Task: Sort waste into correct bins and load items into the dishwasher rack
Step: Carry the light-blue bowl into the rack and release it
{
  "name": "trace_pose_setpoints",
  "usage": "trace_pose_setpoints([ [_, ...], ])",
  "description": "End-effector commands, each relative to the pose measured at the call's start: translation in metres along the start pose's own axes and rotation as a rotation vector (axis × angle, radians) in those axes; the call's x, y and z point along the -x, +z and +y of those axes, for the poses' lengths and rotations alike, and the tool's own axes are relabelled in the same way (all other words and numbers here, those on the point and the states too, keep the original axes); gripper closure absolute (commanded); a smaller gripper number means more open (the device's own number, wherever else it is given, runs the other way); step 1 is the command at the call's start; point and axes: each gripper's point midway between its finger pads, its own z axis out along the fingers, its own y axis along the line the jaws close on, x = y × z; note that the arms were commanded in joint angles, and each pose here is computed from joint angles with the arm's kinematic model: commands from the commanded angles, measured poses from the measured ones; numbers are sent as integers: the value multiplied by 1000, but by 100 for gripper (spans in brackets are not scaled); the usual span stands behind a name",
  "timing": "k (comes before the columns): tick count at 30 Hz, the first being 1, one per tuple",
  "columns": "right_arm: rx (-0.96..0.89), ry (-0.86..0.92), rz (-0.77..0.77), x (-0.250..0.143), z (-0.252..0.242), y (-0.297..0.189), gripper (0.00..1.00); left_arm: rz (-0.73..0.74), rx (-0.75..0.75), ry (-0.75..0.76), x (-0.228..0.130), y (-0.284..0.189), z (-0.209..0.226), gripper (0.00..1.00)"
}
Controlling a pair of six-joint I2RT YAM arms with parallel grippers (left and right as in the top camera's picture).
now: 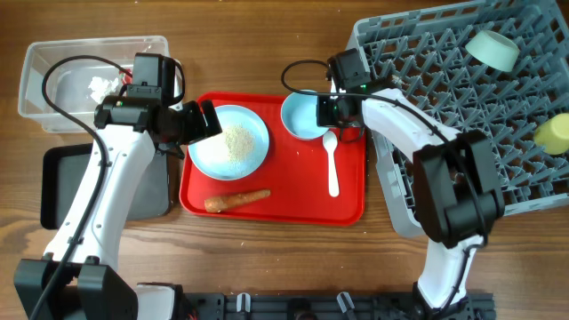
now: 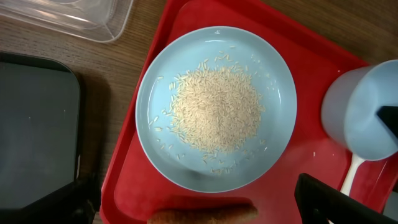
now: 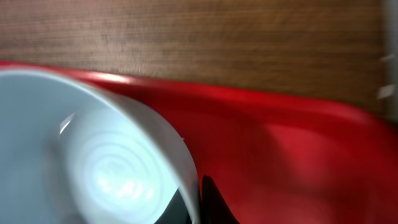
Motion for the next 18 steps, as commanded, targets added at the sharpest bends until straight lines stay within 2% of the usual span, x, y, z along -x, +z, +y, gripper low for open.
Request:
trace_pose_setpoints([
  [1, -20, -84, -268, 62, 11, -91, 96, -18, -11, 2, 3, -6, -1, 0],
  [4, -111, -132, -410, 81, 1, -149, 96, -18, -11, 2, 3, -6, -1, 0],
  [8, -533, -110, -545, 92, -71, -219, 96, -18, -11, 2, 3, -6, -1, 0],
  [12, -1117, 91, -639, 87, -164, -297, 96, -18, -11, 2, 3, -6, -1, 0],
  [14, -1379, 264, -703, 75, -203, -342, 96, -18, -11, 2, 3, -6, -1, 0],
  [18, -1507, 379, -651, 66, -257, -354, 96, -18, -11, 2, 3, -6, -1, 0],
])
